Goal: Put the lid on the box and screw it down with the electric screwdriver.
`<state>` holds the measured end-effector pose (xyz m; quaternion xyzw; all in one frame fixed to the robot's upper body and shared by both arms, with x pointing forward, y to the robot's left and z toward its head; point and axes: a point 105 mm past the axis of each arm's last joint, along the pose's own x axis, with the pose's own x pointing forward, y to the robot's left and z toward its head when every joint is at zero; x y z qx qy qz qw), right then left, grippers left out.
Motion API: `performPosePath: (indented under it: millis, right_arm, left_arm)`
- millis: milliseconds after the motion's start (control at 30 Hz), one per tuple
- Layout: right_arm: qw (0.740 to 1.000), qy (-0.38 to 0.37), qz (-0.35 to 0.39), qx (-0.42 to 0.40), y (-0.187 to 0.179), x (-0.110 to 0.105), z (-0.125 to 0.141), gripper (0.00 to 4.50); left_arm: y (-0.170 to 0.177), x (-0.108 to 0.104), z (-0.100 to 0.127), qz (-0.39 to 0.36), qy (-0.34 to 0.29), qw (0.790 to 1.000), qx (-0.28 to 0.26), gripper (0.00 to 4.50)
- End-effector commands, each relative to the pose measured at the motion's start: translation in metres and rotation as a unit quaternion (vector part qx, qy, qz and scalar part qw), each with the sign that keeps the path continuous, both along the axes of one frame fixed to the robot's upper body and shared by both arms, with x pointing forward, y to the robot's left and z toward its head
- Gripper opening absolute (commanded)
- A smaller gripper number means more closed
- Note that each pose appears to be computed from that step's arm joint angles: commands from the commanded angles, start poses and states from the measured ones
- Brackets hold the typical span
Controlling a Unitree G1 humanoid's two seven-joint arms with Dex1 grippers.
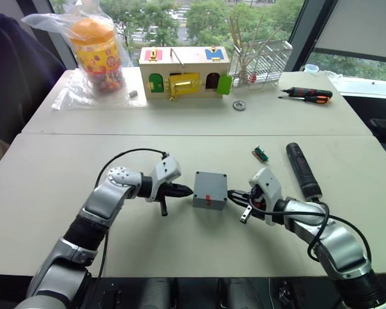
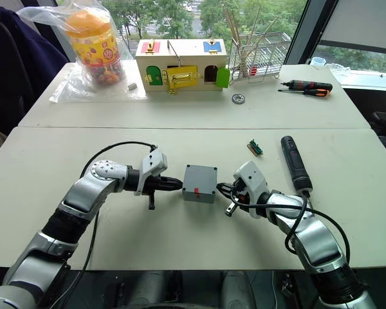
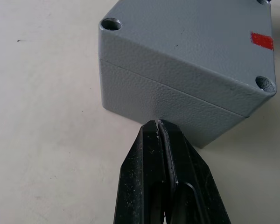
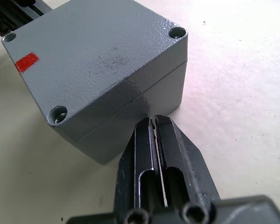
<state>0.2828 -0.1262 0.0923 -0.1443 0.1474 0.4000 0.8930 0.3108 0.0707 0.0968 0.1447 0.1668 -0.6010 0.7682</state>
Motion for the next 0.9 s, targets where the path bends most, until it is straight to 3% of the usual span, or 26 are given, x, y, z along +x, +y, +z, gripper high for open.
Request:
performPosePath:
  millis: [33, 333, 467, 633, 833, 900]
  right_arm:
    - [0.999, -0.028, 0.025, 0.015, 0.010, 0.000, 0.015, 0.05]
    - [0.999, -0.023, 0.022, 0.007, 0.005, -0.001, 0.014, 0.05]
    - [0.997, -0.061, -0.042, 0.002, -0.021, 0.002, 0.032, 0.05]
    - [0.994, -0.062, -0.089, 0.008, -0.053, -0.009, 0.054, 0.05]
    - [0.984, -0.046, -0.170, 0.014, -0.096, -0.009, 0.055, 0.05]
    - [0.982, -0.044, -0.184, 0.020, -0.104, -0.007, 0.052, 0.57]
  left_arm:
    - [-0.014, -0.007, 0.014, -0.029, -0.018, 0.999, -0.026, 0.00]
    - [-0.010, 0.000, 0.015, -0.012, -0.028, 0.999, -0.025, 0.00]
    - [0.011, 0.016, 0.035, 0.061, 0.006, 0.995, -0.075, 0.00]
    - [0.042, 0.046, 0.066, 0.200, -0.082, 0.971, -0.100, 0.00]
    - [0.023, 0.023, 0.087, 0.110, -0.026, 0.982, -0.154, 0.00]
    - [0.012, 0.010, 0.090, 0.064, -0.033, 0.988, -0.134, 0.00]
